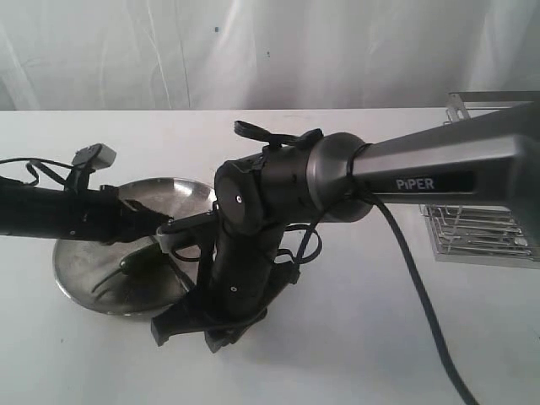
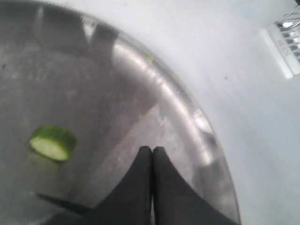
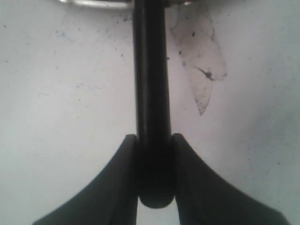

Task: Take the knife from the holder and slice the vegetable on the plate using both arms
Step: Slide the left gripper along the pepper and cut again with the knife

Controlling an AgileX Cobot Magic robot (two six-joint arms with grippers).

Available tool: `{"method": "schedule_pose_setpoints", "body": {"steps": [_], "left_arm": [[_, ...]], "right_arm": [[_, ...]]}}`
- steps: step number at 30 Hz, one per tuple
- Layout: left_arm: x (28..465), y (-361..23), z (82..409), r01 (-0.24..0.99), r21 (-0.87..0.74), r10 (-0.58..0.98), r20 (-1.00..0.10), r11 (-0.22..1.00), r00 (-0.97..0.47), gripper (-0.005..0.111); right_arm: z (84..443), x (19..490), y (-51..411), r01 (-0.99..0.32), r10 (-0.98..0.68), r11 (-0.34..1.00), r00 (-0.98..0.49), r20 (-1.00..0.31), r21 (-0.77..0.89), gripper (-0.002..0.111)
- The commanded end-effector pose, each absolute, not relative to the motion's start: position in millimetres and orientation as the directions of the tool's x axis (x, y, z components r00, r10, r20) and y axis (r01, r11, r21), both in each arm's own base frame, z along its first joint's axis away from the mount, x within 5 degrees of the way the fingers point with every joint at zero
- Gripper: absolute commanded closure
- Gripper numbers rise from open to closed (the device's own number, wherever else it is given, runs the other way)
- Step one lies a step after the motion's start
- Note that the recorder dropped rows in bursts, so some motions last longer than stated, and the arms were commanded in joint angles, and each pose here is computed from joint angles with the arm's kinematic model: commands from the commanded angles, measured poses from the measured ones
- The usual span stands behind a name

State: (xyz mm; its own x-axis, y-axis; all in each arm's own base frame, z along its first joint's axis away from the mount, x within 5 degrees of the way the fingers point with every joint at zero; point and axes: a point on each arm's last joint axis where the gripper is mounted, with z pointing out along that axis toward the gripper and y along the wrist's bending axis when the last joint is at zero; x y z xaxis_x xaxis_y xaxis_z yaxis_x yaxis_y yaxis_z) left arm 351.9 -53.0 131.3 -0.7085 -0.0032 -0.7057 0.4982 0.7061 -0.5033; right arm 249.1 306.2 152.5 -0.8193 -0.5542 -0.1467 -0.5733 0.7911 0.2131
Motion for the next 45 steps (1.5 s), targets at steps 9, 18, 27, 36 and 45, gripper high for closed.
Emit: {"method": "schedule_pose_setpoints", "body": {"steps": [9,18,27,36,45], "left_arm": [[350.4,-49.1,144.9,0.516,-0.427,0.065,-0.721,0.743,-0.69,0.107],[347.6,-40.3,132.7,0.442,-0.365,0.083,-0.687,0.819,-0.722,0.107],[347.8,-40.6,133.1,0.44,-0.371,0.077,-0.688,0.818,-0.722,0.107],[349.0,-41.3,134.3,0.434,-0.377,0.06,-0.695,0.818,-0.716,0.107],[353.7,-43.8,125.1,0.449,-0.404,0.051,-0.696,0.797,-0.716,0.107]], "right_arm": [[152.3,248.5,304.9,-0.587,-0.568,0.784,-0.81,-0.146,0.203,0.108],[152.3,248.4,304.8,-0.587,-0.569,0.784,-0.81,-0.144,0.203,0.108],[152.3,248.3,304.9,-0.586,-0.568,0.784,-0.811,-0.143,0.204,0.108],[152.3,248.5,305.0,-0.586,-0.567,0.784,-0.811,-0.146,0.204,0.108],[152.3,248.5,305.0,-0.586,-0.567,0.784,-0.811,-0.146,0.204,0.108]]}}
